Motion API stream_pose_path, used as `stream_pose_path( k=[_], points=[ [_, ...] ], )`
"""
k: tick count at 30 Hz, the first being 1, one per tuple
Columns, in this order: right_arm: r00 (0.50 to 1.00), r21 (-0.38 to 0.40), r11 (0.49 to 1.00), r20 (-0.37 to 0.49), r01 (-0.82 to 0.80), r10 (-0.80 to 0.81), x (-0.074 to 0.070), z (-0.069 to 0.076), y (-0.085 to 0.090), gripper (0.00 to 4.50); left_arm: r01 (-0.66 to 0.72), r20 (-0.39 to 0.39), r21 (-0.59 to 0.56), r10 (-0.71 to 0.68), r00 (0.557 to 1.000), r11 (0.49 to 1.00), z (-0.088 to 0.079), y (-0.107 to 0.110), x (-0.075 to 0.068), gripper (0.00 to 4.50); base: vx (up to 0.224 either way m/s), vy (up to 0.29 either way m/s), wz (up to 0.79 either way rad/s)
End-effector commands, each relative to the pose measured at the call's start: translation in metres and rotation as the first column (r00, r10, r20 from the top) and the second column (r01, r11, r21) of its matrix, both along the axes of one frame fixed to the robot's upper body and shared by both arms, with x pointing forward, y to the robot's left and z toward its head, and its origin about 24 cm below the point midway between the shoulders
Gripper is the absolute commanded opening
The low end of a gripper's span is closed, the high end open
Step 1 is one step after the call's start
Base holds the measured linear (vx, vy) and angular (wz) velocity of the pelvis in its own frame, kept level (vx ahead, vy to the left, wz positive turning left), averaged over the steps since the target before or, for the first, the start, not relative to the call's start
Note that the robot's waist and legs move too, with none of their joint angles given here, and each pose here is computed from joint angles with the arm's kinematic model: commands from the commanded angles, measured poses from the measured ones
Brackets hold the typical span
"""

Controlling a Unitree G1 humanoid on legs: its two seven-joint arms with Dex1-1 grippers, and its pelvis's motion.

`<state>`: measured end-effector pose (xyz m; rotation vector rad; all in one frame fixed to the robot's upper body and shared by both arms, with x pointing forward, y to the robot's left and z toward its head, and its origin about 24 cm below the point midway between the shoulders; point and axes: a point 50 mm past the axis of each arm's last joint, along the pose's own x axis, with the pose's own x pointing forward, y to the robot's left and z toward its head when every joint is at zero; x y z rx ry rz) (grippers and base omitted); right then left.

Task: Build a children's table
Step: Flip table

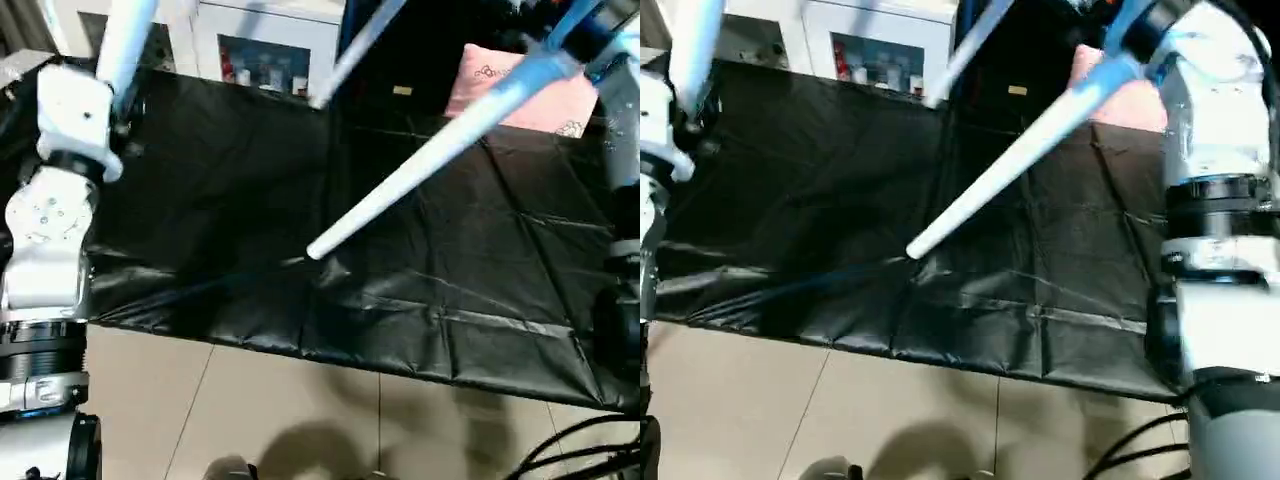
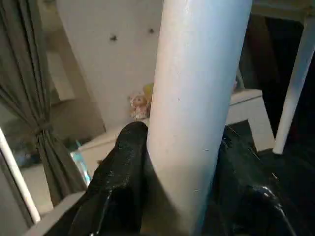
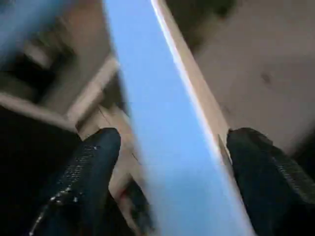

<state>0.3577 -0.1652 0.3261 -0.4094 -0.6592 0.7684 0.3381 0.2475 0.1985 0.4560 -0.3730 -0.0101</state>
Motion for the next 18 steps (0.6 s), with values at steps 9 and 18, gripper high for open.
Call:
stream_pose_path(
  k=[9,18],
  points=[
    [0.973,0.224,0.948,0.028,-0.228,0.228,-0.02,0.012,-0.008,4.5,0.076,-0.08,0.03,-0.073,0.994,0.997,-0.013,-0.02,0.011,1.55,0.0,0.0,0.0],
    [0.981,0.553,0.813,0.046,-0.183,0.19,-0.036,0.006,-0.066,4.5,0.072,-0.076,0.066,-0.067,0.995,0.995,-0.014,-0.014,0.012,1.54,0.0,0.0,0.0]
  ],
)
